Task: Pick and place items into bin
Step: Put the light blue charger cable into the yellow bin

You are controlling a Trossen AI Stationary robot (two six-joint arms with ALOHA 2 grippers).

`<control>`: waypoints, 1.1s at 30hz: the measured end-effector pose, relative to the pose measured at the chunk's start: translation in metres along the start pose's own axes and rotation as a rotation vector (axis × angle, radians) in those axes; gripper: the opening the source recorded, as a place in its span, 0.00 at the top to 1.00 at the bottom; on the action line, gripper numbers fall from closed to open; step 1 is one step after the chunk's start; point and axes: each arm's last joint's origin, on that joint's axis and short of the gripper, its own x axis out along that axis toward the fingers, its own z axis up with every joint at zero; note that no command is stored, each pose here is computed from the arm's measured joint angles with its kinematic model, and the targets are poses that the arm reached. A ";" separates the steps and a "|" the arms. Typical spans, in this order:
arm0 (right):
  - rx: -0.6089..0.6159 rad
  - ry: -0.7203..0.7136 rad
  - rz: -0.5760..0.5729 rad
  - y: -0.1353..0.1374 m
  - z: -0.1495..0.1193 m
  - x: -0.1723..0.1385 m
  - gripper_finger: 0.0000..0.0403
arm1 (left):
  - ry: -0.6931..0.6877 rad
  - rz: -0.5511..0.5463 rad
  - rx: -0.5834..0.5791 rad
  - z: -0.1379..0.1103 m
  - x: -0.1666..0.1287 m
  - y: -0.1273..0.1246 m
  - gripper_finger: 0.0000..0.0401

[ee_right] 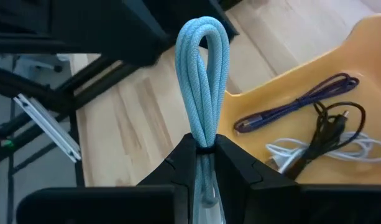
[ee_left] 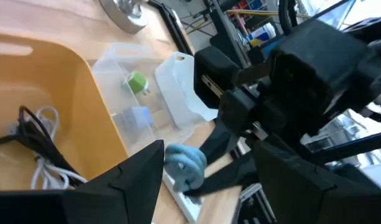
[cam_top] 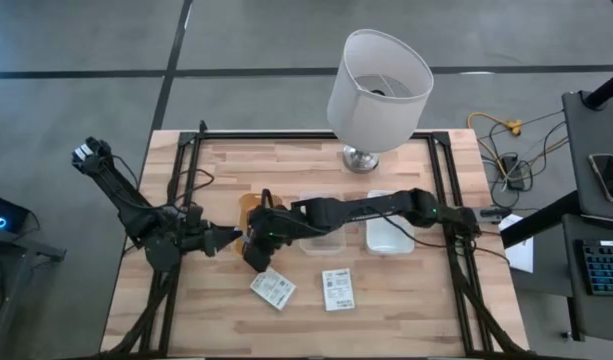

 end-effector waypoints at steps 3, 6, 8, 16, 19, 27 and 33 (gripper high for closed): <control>0.047 -0.002 -0.008 -0.002 0.001 0.000 0.92 | 0.005 0.007 0.041 -0.001 0.001 0.001 0.42; 0.077 0.000 -0.028 -0.007 0.004 0.000 0.92 | 0.009 0.026 0.100 -0.004 0.003 0.003 0.42; 0.082 -0.010 -0.030 -0.009 0.007 -0.002 0.92 | 0.007 0.053 0.132 -0.006 0.005 0.007 0.42; 0.125 -0.038 -0.027 -0.006 0.009 -0.006 0.92 | -0.026 0.118 0.184 -0.010 0.016 0.012 0.42; 0.125 -0.041 -0.030 -0.006 0.009 -0.006 0.92 | -0.042 0.127 0.178 -0.009 0.019 0.012 0.42; 0.128 -0.041 -0.025 -0.005 0.009 -0.006 0.92 | -0.046 0.103 0.199 -0.001 0.015 0.009 0.56; 0.134 -0.039 -0.006 -0.007 0.011 -0.004 0.91 | -0.051 0.096 0.252 0.001 0.015 0.008 0.78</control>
